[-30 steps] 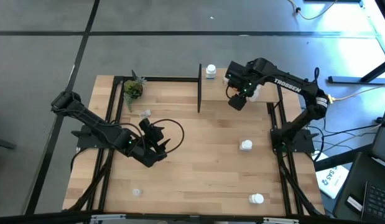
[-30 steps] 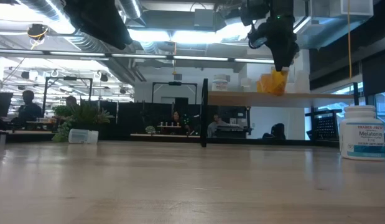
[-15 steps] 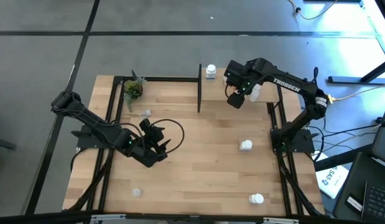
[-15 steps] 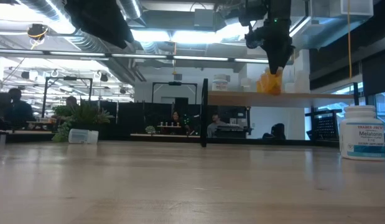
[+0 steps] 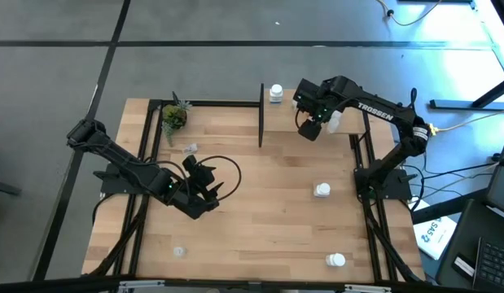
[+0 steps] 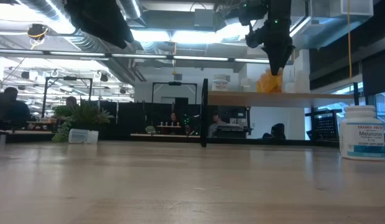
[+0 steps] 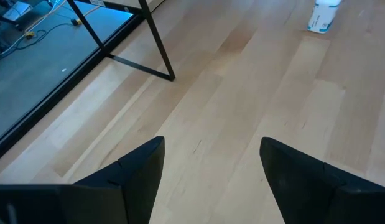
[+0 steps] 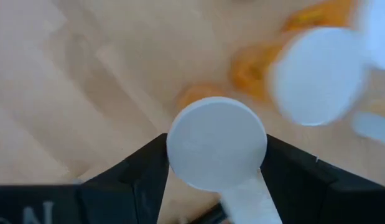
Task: Pick and place medicine bottles onto shelf by color
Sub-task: Put the orange pill bottle on the shelf aligned with the other orange pill bottle
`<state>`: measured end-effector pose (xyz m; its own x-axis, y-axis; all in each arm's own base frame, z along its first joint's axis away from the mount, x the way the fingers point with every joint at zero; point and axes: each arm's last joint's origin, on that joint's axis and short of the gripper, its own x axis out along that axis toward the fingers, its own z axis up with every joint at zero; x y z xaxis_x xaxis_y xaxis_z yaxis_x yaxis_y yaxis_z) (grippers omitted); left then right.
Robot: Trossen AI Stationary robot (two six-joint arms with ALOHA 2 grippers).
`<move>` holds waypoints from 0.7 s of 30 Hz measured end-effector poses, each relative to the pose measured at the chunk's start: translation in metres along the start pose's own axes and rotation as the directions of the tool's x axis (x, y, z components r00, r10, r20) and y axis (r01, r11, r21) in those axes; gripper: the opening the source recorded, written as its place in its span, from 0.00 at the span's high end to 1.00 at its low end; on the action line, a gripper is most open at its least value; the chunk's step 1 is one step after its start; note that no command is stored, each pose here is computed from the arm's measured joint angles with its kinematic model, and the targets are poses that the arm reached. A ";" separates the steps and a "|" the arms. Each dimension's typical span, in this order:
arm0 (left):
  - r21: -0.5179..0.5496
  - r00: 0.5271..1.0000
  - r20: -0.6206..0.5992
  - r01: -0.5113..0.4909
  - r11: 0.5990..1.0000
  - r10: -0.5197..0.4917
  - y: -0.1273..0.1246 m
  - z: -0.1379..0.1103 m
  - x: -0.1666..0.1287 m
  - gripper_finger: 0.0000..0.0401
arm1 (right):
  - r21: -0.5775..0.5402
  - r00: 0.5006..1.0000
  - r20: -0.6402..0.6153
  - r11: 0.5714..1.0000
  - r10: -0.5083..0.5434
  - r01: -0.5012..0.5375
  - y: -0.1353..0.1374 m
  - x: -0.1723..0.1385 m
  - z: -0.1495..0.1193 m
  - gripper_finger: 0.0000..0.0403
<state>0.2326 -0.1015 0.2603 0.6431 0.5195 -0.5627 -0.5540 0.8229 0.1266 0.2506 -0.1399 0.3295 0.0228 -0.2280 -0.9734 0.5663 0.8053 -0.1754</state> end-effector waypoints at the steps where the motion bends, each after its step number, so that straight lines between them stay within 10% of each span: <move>1: 0.000 1.000 0.000 0.000 1.000 0.000 0.000 0.000 0.000 0.35 | 0.005 1.000 0.002 1.000 -0.025 0.025 -0.001 0.000 0.000 0.41; 21: 0.001 1.000 0.000 0.000 1.000 0.000 0.000 0.000 0.000 0.35 | 0.002 1.000 -0.001 1.000 0.009 -0.009 0.000 -0.001 0.000 0.41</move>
<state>0.2326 -0.1015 0.2603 0.6428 0.5198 -0.5626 -0.5538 0.8228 0.1275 0.2502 -0.1394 0.3299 0.0270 -0.2206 -0.9750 0.5679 0.8061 -0.1666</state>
